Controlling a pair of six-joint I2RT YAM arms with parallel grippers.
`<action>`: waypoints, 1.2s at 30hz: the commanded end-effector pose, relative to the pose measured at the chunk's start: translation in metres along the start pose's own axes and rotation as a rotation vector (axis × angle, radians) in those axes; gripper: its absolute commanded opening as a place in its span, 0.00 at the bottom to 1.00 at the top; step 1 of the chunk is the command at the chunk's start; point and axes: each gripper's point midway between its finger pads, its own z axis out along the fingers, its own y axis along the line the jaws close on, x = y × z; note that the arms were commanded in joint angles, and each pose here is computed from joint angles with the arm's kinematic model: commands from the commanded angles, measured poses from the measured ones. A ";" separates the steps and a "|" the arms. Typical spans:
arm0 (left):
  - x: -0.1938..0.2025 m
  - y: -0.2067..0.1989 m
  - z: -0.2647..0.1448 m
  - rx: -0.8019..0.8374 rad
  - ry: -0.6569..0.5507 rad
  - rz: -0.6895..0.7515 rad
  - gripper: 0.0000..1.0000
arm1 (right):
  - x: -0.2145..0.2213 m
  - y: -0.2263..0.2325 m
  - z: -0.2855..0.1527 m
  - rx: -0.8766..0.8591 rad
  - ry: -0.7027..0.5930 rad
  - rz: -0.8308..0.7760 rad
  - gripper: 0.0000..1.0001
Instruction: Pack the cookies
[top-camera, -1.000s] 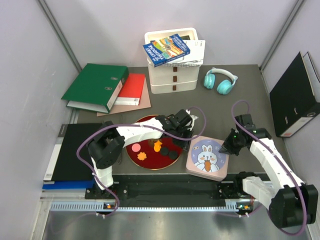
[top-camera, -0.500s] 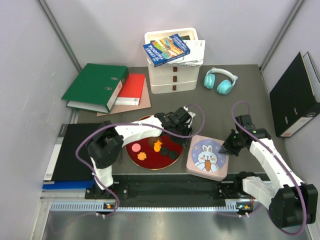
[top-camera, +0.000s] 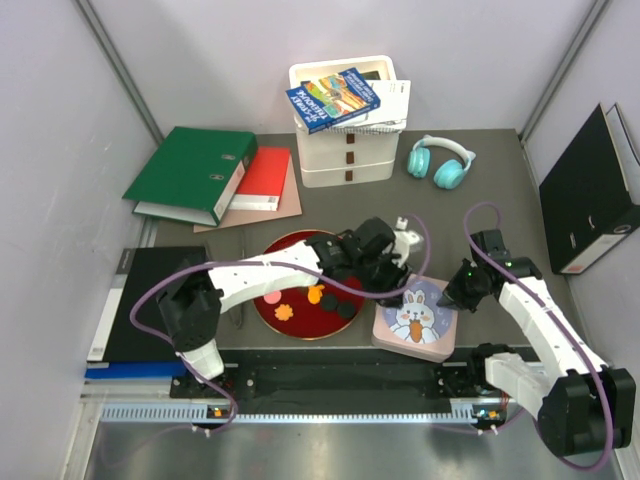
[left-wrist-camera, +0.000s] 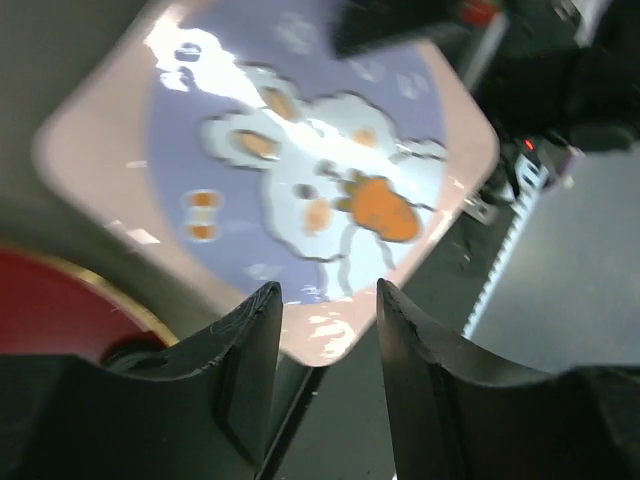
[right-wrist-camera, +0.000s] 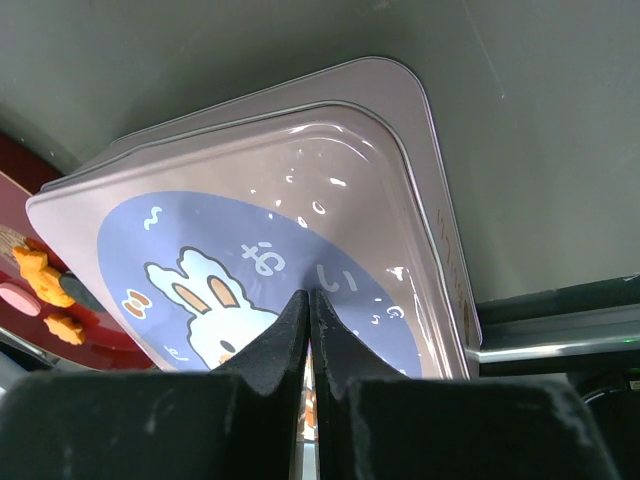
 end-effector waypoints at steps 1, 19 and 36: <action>0.018 -0.040 0.019 0.140 0.049 0.159 0.47 | 0.007 -0.022 0.007 0.093 0.014 0.005 0.00; 0.040 -0.028 0.044 0.055 0.140 0.167 0.45 | -0.021 0.003 -0.028 0.036 -0.104 -0.012 0.00; -0.031 -0.033 0.024 -0.007 -0.061 0.090 0.48 | -0.064 0.053 -0.099 -0.121 -0.306 -0.089 0.04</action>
